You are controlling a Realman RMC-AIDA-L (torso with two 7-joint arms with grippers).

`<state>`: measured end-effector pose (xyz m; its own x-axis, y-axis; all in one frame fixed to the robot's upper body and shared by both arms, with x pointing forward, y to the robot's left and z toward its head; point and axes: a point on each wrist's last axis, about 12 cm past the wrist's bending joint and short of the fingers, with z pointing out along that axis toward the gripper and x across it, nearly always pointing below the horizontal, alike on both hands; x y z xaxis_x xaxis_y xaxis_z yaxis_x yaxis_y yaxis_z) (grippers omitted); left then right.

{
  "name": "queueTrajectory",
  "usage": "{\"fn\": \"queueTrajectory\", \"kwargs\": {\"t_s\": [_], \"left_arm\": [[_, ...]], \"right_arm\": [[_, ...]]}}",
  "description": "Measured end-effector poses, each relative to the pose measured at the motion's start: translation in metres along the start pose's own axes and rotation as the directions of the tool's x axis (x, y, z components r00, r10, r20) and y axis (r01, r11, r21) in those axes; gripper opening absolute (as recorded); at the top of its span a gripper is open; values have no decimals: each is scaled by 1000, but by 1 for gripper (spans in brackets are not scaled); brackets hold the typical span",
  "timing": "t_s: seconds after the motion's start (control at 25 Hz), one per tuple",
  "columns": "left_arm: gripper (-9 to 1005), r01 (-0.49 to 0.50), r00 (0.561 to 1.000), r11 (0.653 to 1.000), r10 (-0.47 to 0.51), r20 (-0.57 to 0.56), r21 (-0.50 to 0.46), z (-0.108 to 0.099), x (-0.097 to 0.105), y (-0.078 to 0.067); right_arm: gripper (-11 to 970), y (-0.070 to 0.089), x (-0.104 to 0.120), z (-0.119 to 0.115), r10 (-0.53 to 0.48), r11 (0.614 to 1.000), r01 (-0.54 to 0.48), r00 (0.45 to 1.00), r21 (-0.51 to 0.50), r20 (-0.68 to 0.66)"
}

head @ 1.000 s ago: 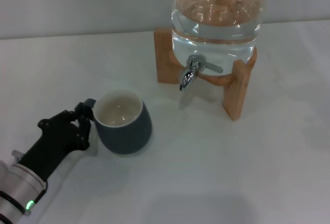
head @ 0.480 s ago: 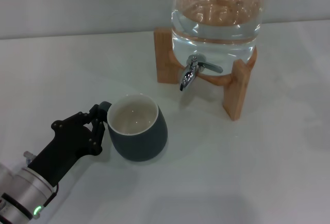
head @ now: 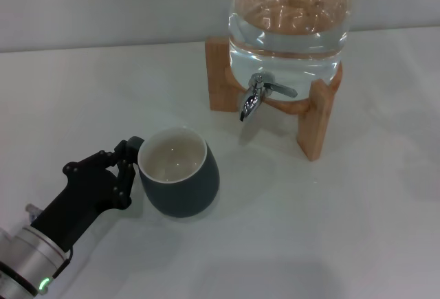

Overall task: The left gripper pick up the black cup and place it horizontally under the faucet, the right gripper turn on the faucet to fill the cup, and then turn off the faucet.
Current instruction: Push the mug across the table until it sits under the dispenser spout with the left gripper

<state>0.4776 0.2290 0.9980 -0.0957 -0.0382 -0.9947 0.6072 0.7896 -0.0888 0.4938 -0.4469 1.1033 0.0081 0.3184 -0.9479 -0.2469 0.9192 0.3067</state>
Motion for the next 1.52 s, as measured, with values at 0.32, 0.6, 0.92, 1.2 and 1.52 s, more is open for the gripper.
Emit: {"fn": "queueTrajectory", "kwargs": {"t_s": [0.32,0.6,0.92,1.2,1.52], "left_arm": [[101,-1,1000,1000,1,-5,-21,1,-1,7],[101,-6,999,999,4,-47,-33,5,2,9],[101,-13,997,999,11,-80,-36,10,3,11],[101,-16,995,999,13,-101,-34,16,4,11],[101,-18,996,999,14,-93,-40,21,1,13]], "right_arm": [[842,-1,1,-1,1,1000,-1,1000,5,-2],[842,0,1,0,2,1000,-2,1000,7,0],[842,0,1,0,2,1000,-2,1000,7,0],[842,0,1,-1,2,1000,-2,1000,6,-1],[842,0,1,-1,1,1000,-1,1000,6,-5]]}}
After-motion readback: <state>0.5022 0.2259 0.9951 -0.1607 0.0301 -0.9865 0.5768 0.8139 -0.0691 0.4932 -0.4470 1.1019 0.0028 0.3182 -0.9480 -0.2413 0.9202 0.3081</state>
